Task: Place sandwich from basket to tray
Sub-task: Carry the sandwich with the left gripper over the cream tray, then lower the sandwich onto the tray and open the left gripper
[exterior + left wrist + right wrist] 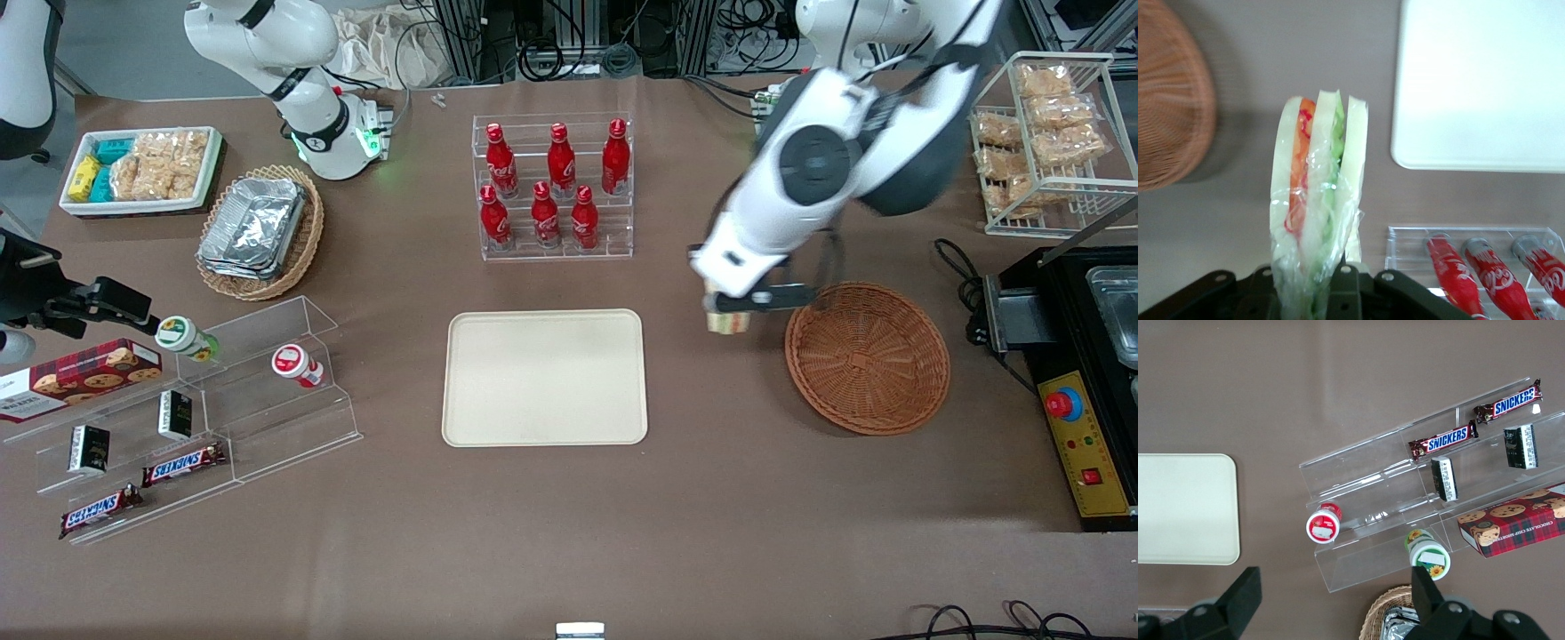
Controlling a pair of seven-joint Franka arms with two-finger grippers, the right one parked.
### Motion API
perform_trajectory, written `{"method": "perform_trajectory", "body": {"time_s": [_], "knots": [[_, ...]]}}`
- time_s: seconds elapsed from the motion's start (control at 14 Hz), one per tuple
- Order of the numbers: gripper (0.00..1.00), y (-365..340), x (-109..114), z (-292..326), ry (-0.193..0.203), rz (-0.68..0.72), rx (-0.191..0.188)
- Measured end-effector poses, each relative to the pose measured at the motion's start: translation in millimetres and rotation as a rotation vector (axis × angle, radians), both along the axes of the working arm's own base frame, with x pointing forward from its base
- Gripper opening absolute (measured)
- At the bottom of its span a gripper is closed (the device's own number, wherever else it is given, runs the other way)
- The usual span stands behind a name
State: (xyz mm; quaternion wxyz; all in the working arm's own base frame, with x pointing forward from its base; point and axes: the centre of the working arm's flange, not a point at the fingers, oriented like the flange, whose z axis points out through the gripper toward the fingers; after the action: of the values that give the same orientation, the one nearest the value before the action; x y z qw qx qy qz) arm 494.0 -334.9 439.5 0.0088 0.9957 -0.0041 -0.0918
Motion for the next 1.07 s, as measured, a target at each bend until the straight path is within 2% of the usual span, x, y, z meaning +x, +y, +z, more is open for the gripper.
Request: {"method": "perform_trajectory", "body": {"time_s": [0.21, 0.36, 0.43, 0.64, 0.86, 1.0, 1.07], "knots": [[0.19, -65, -10, -60, -0.059, -0.073, -0.013], [0.19, -90, -7, -114, -0.104, -0.083, 0.000], [0.19, -98, -4, -143, -0.111, -0.088, 0.011], [0.19, -115, 8, -210, -0.086, -0.066, 0.034], [0.16, -119, 26, -221, -0.078, -0.007, 0.018], [0.31, -120, 31, -216, -0.090, 0.012, 0.013], [0.42, -121, 34, -213, -0.098, 0.033, 0.011]]}}
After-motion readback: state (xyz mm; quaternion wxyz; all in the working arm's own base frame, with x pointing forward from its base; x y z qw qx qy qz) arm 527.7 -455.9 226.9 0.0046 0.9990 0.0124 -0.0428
